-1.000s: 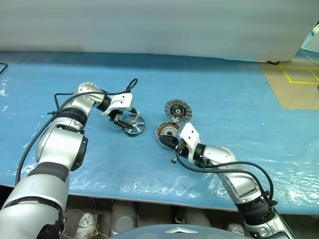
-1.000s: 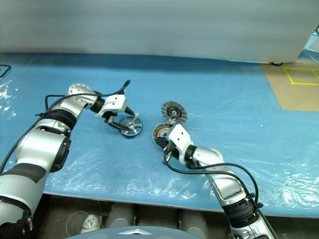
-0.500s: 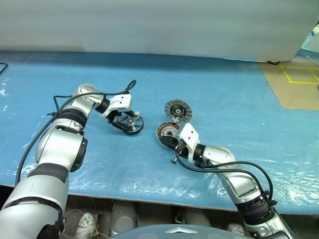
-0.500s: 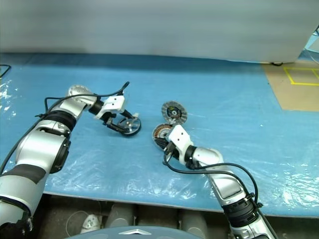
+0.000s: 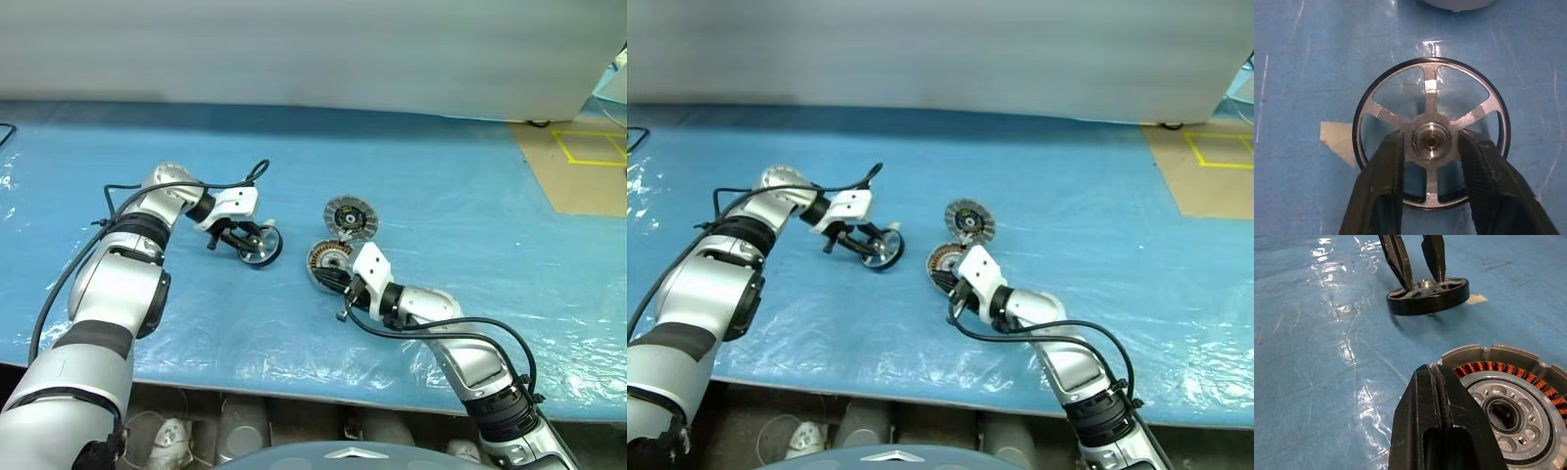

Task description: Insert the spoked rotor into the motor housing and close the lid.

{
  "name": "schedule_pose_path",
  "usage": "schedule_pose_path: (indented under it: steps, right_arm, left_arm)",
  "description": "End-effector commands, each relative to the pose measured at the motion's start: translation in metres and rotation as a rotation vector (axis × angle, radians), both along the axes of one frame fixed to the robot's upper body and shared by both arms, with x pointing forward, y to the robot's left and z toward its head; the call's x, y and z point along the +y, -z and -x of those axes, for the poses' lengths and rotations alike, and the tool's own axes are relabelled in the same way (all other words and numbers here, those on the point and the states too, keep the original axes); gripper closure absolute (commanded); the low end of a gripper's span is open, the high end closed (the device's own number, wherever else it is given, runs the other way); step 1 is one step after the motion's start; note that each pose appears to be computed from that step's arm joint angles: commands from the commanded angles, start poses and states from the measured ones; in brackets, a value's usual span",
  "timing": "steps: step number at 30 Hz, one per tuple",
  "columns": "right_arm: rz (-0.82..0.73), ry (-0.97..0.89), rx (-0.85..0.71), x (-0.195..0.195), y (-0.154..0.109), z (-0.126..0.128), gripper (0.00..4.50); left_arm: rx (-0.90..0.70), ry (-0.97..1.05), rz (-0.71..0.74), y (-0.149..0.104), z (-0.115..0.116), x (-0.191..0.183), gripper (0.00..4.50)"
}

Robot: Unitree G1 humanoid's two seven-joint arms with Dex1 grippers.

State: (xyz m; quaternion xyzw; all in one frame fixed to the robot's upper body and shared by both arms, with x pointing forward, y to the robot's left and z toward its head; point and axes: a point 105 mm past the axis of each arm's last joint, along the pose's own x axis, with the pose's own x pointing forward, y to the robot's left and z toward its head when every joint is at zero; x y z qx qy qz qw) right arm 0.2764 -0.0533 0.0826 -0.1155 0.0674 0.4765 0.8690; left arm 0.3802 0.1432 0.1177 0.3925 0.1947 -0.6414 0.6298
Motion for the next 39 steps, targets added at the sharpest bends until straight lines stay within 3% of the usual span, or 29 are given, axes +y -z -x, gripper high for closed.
schedule_pose_path:
  steps: [1,6,11,20,29,39]
  right_arm:
    - [-0.042,0.002,-0.051,0.001,-0.017,-0.002,4.50]
    - [-0.062,0.035,-0.065,-0.013,-0.027,-0.004,4.50]
    - [-0.071,0.088,-0.081,-0.038,-0.043,-0.003,4.50]
    - [-0.006,0.159,-0.052,-0.071,-0.037,0.005,4.50]
    - [0.045,0.191,-0.039,-0.080,-0.027,0.005,4.50]
    - [0.037,0.197,-0.042,-0.078,-0.026,0.005,4.50]
  left_arm:
    - [-0.045,0.009,-0.017,-0.005,-0.003,0.001,3.19]
    - [-0.006,0.018,0.072,-0.011,0.000,-0.007,3.19]
    - [0.032,0.035,0.227,-0.034,0.001,-0.020,3.19]
    - [0.082,0.078,0.428,-0.064,0.005,-0.051,3.19]
    - [0.233,0.133,0.560,-0.052,0.025,-0.079,3.19]
    - [0.198,0.113,0.589,-0.037,0.023,-0.086,3.19]
